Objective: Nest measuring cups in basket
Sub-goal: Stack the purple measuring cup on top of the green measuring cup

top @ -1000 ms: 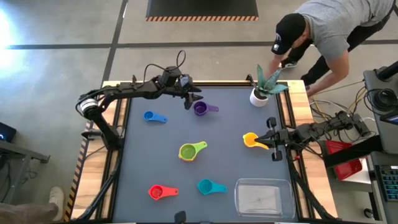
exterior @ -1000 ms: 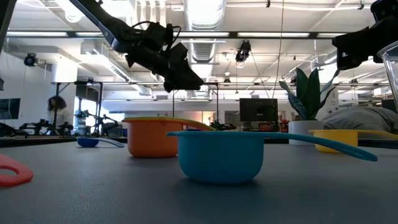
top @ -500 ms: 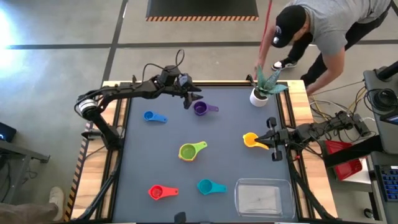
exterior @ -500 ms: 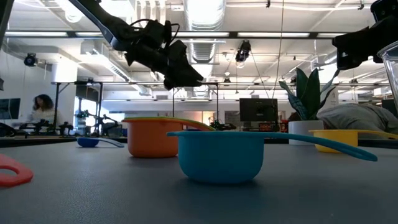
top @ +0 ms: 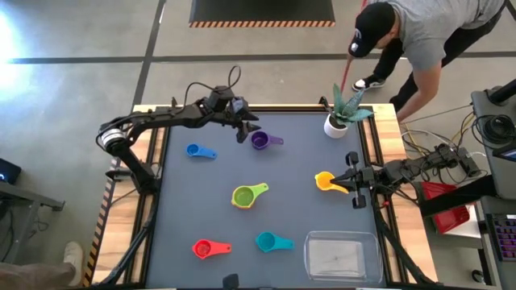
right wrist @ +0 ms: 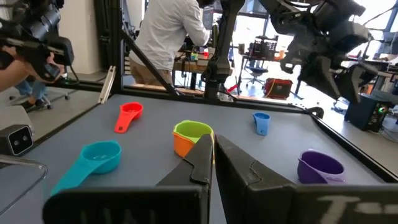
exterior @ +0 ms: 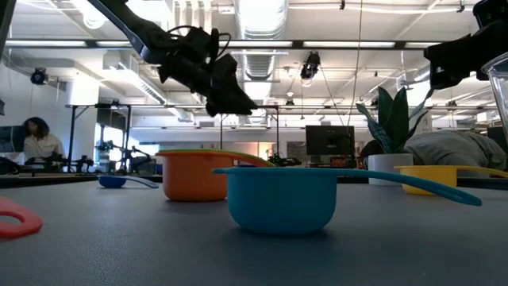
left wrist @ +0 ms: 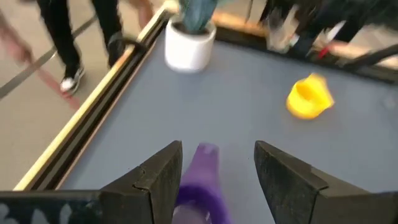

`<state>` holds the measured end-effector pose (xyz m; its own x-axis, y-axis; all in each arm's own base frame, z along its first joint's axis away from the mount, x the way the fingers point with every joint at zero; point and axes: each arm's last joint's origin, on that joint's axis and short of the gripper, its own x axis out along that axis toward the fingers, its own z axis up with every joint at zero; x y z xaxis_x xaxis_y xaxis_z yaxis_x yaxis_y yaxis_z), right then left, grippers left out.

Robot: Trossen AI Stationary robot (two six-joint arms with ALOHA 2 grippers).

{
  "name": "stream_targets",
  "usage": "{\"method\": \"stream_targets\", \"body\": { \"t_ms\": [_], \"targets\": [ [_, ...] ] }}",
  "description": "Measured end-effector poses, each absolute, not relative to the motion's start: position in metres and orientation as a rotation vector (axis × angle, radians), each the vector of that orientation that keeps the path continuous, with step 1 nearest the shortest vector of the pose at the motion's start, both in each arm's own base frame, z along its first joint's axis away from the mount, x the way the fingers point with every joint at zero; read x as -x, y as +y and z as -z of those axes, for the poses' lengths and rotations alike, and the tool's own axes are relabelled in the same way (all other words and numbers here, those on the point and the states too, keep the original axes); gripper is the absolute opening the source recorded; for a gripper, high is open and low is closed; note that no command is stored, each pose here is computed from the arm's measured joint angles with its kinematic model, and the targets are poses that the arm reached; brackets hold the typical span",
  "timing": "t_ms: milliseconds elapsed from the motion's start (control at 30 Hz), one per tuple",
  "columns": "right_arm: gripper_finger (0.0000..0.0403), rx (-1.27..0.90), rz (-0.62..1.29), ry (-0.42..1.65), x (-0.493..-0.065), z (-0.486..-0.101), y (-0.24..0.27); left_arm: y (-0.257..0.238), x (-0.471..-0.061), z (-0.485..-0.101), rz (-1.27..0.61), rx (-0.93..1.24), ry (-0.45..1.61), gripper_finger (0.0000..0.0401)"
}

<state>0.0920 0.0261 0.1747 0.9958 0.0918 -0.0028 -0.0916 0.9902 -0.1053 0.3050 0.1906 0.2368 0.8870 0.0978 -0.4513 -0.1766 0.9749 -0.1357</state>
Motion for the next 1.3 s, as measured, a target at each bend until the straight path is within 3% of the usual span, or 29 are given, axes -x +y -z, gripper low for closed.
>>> {"method": "stream_targets", "body": {
  "t_ms": [867,1300],
  "targets": [
    [0.0009,0.106,-0.092,-0.002,-0.092,-0.175,0.026,0.205,-0.311,-0.184,-0.214,0.217,0.639,0.0184],
    [0.0009,0.106,-0.092,-0.002,-0.092,-0.175,0.026,0.208,-0.311,-0.182,-0.256,0.214,0.642,0.0228]
  ]
}}
